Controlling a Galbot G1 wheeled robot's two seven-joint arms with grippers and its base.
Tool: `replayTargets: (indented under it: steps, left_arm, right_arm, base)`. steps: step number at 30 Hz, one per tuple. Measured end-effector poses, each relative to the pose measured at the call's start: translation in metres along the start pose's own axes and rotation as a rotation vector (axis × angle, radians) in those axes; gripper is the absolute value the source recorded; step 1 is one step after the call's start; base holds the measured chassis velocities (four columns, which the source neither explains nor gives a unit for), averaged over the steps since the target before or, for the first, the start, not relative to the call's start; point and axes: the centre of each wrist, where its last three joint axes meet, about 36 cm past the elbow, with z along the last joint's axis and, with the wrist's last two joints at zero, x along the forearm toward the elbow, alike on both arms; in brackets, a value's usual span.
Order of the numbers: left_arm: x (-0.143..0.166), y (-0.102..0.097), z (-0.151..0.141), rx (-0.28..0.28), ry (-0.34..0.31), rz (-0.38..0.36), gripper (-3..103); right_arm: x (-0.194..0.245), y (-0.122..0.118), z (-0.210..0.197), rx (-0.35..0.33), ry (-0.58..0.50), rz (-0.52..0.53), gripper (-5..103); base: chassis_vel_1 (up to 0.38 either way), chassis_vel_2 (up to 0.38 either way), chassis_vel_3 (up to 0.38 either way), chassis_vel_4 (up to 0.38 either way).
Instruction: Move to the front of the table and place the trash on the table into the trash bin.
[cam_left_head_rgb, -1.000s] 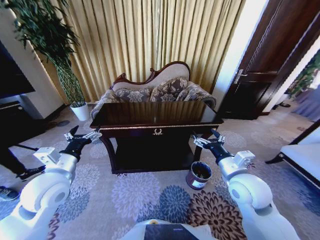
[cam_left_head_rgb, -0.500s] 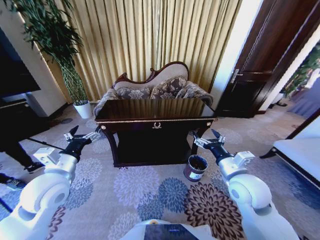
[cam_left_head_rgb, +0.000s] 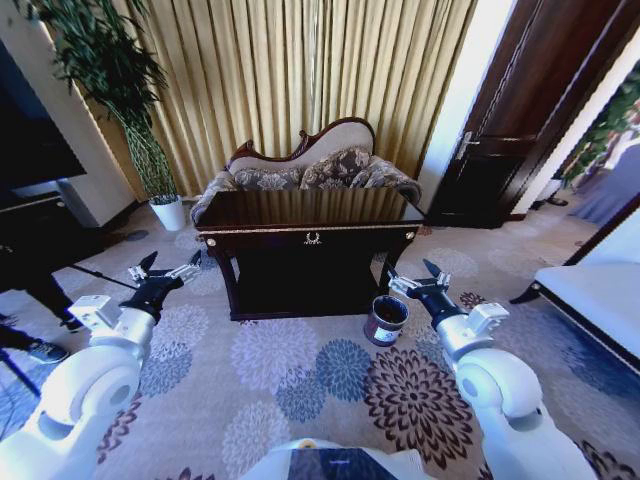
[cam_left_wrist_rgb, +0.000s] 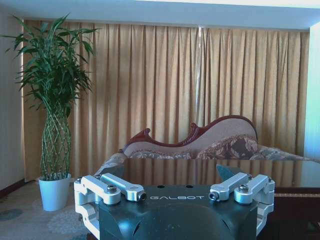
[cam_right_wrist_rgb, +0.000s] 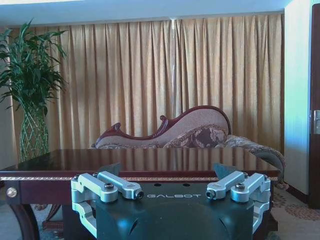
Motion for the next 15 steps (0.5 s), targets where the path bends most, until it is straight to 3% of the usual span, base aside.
replayTargets:
  steps: [15]
  left_arm:
    - [-0.0003, 0.0017, 0.0003, 0.003, -0.006, -0.008, 100]
  right_arm:
    - [0.0018, 0.0012, -0.0008, 0.001, -0.002, -0.002, 100]
  base:
    - [0.205, -0.208, -0.195, 0.202]
